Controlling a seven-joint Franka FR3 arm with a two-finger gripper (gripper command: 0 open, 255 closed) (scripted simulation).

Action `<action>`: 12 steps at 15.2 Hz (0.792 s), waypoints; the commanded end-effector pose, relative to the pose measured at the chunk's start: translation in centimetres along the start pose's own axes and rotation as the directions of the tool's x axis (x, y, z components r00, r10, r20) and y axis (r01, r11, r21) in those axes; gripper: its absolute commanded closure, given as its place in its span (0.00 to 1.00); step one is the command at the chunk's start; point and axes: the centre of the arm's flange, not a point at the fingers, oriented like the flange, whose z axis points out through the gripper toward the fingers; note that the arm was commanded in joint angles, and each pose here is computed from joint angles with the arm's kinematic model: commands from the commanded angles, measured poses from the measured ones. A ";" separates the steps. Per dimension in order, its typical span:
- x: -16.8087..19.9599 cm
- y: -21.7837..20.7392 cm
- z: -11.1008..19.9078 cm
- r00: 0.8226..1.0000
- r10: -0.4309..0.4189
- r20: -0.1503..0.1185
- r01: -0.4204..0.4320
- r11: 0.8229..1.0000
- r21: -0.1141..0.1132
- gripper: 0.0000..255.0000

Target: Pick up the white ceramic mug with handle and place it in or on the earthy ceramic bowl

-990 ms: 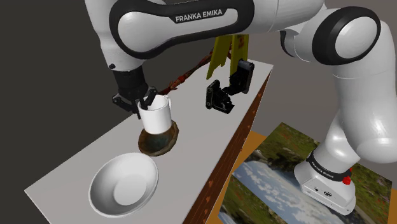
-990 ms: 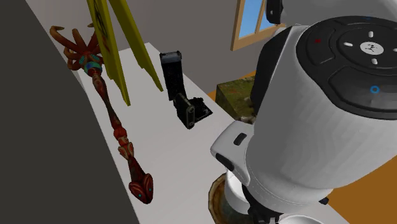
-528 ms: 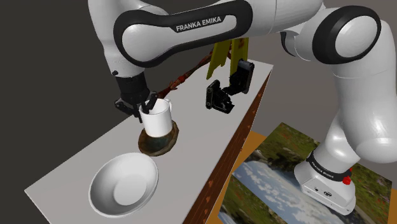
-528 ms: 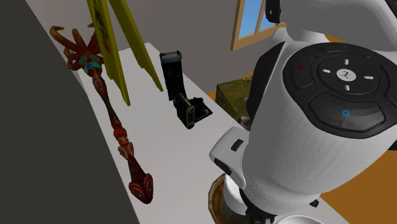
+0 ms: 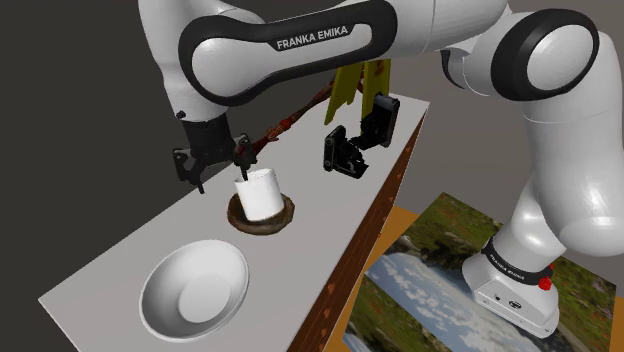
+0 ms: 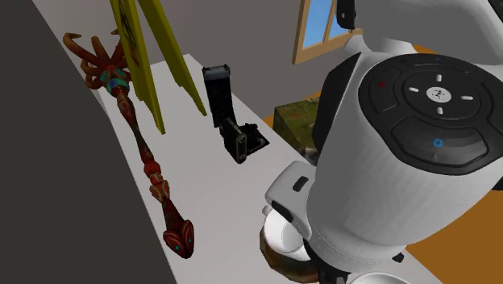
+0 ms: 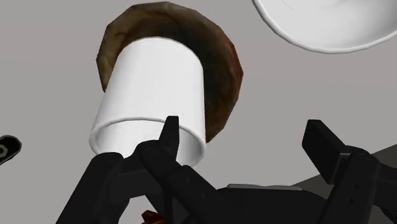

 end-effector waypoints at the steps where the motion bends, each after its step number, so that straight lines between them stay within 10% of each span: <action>1: 0.0 0.0 -1.3 1.000 0.000 0.000 0.000 1.000 0.000 0.00; 12: 0.0 0.0 -5.0 1.000 0.000 0.000 0.000 1.000 0.000 0.00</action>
